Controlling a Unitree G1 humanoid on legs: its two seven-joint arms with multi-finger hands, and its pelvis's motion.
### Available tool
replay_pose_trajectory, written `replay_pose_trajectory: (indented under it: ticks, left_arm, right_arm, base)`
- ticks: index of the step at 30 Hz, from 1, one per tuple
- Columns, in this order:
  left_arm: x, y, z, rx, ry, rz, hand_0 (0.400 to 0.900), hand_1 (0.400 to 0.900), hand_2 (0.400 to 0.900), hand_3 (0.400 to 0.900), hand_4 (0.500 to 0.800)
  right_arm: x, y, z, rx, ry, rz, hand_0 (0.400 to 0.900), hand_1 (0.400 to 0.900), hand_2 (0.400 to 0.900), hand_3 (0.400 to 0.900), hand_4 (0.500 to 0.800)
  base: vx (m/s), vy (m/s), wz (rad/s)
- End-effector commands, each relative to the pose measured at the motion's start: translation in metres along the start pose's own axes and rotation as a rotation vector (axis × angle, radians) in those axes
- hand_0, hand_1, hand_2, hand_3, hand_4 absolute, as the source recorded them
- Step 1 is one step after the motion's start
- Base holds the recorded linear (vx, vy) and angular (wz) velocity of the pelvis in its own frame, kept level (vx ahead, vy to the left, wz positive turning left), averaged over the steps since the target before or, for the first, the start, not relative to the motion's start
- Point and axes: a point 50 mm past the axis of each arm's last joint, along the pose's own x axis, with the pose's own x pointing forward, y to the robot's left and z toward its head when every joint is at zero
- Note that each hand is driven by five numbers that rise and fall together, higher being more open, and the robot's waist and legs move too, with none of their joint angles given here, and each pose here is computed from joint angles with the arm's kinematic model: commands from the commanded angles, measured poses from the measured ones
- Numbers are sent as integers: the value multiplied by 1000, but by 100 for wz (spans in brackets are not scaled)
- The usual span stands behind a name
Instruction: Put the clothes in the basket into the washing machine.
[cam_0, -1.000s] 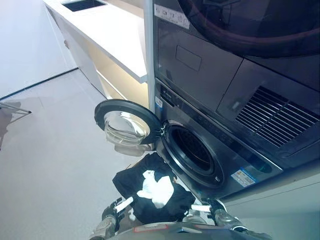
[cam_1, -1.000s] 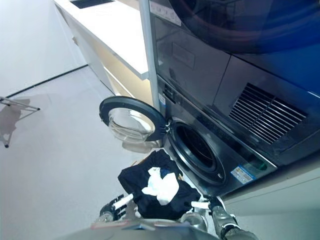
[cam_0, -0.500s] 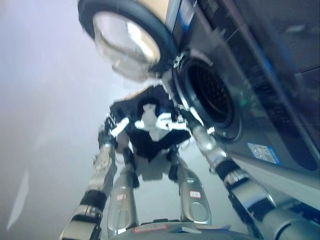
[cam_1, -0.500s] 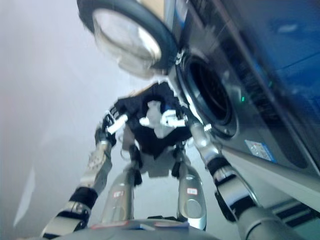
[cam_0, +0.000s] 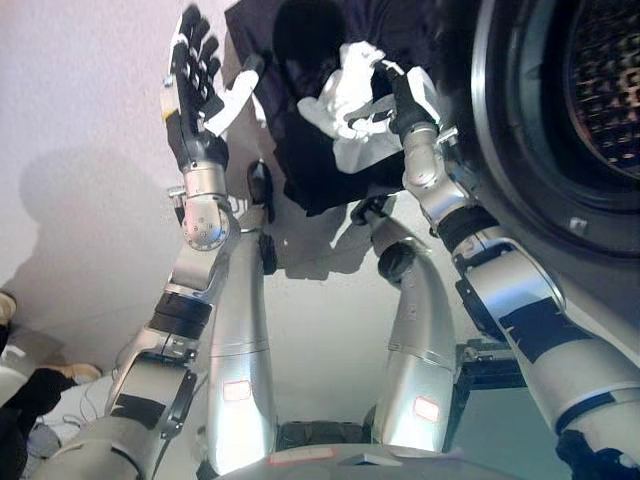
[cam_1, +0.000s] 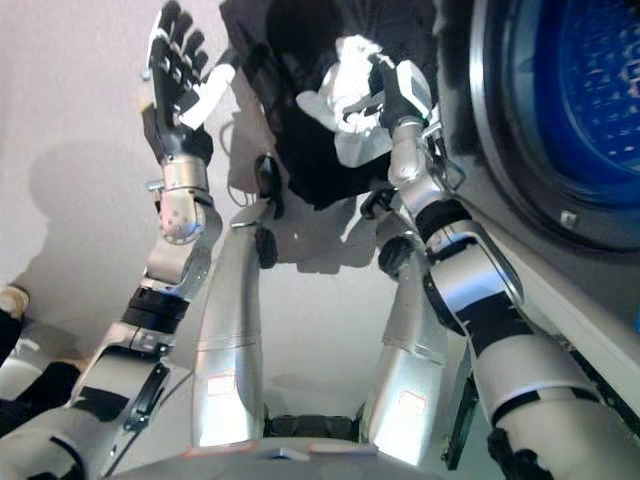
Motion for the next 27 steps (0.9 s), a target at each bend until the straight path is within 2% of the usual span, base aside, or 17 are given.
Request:
replay_pose_trajectory:
  ticks: [1,4,8,9,10,11,12,16,20,23,24,25,26,27]
  left_arm:
    - [-9,-18,54,-125,-290,-59,900,900,900,900,800]
    - [-11,-19,60,-154,-307,-65,900,900,900,900,800]
    - [-18,-12,46,-157,-227,-39,900,900,900,900,800]
    - [-18,-11,46,-157,-226,-38,900,900,900,900,800]
    - [-21,-9,40,-145,-191,-35,900,900,900,900,800]
    - [-22,-8,39,-144,-189,-34,900,900,900,900,800]
    - [-24,-8,36,-146,-172,-32,900,900,900,900,800]
    - [-32,0,22,-118,-95,-11,900,900,900,900,800]
    - [-35,6,18,-103,-70,13,900,900,900,900,800]
    - [-40,23,14,-49,-57,80,900,900,900,900,800]
    - [-41,27,13,-37,-49,101,900,900,900,900,800]
    - [-42,27,12,-37,-44,101,900,900,900,900,800]
    - [-44,34,7,-14,-24,131,900,900,900,900,800]
    - [-46,35,5,-1,-13,137,900,900,900,900,800]
  right_arm:
    - [-2,0,-7,-71,-2,-38,900,900,900,900,800]
    - [-5,4,-14,-52,35,-33,900,900,900,900,800]
    - [-22,36,-38,-96,146,111,900,900,900,900,800]
    - [-22,37,-38,-97,146,112,825,825,825,825,755]
    - [-31,50,-47,-143,175,182,631,631,631,631,639]
    - [-32,51,-47,-144,175,184,582,582,582,582,609]
    - [-37,58,-50,-130,187,198,400,400,400,400,500]
    - [-51,71,-64,-52,223,209,400,400,400,400,500]
    - [-50,67,-59,-5,169,167,400,400,400,400,500]
    - [-39,24,-15,222,-111,-17,400,400,400,400,500]
    - [-43,13,-5,271,-190,-47,400,400,400,400,500]
    - [-46,14,-7,271,-185,-43,400,400,400,400,500]
    - [-56,-17,6,365,-318,-139,400,400,400,400,500]
    - [-63,-32,5,403,-355,-188,400,400,400,400,500]
  base:
    - [-81,68,12]
    - [-29,32,10]
    - [1,12,5]
    - [14,-4,6]
    - [10,3,4]
    - [22,3,6]
    - [29,10,3]
    - [35,16,1]
    - [28,29,-8]
    - [19,19,-26]
    - [-1,1,-19]
    - [-10,2,-24]
    - [-15,2,-22]
    - [-16,4,-21]
